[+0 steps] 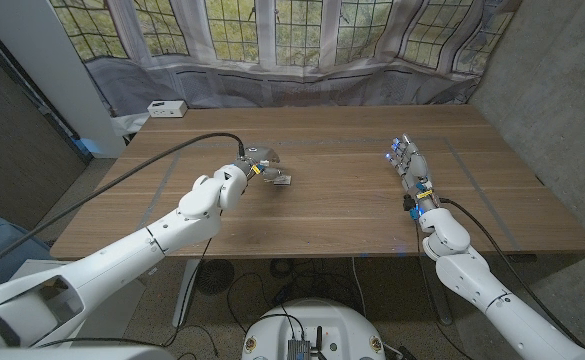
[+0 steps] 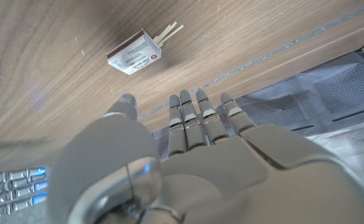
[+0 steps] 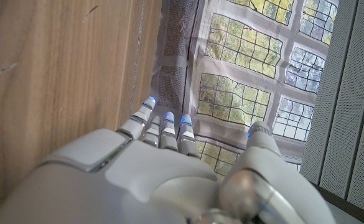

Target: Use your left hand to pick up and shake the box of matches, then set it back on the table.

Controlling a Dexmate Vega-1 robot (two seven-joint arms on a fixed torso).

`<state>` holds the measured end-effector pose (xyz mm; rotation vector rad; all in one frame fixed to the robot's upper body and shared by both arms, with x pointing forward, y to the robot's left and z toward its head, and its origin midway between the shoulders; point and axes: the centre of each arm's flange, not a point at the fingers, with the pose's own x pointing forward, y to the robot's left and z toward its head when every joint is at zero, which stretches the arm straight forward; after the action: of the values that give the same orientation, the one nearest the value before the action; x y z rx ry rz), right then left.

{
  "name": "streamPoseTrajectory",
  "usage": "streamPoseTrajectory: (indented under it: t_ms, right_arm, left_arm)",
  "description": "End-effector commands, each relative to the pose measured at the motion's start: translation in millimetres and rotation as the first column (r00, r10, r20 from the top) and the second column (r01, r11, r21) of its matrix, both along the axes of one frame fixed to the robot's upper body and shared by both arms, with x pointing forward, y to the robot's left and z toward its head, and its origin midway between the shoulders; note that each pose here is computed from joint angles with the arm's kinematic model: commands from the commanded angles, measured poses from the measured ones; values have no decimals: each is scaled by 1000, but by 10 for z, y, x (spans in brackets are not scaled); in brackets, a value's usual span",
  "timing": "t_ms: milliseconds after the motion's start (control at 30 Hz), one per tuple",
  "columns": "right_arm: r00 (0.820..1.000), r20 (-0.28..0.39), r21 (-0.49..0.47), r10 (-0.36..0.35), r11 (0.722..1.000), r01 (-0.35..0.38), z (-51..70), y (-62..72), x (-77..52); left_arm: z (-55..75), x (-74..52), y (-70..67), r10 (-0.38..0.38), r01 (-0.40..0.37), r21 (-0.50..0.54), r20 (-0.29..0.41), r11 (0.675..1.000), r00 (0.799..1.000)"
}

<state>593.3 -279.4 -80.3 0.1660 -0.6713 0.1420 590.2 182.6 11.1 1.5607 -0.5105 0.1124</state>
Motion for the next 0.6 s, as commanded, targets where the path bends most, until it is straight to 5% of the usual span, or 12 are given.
streamPoseTrajectory:
  t_ms: [33, 200, 600]
  right_arm:
    - [1000, 3, -3, 4, 1000, -4, -2, 57, -15]
    - [1000, 9, -10, 5, 1000, -5, 18, 70, -27]
    - [999, 29, -25, 14, 1000, -13, 109, 116, -41]
  left_arm:
    - [23, -182, 211, -80, 94, -197, 79, 976, 994]
    - [4, -232, 336, -125, 157, -320, 117, 934, 985]
    - [-26, -306, 671, -279, 316, -575, 155, 754, 948]
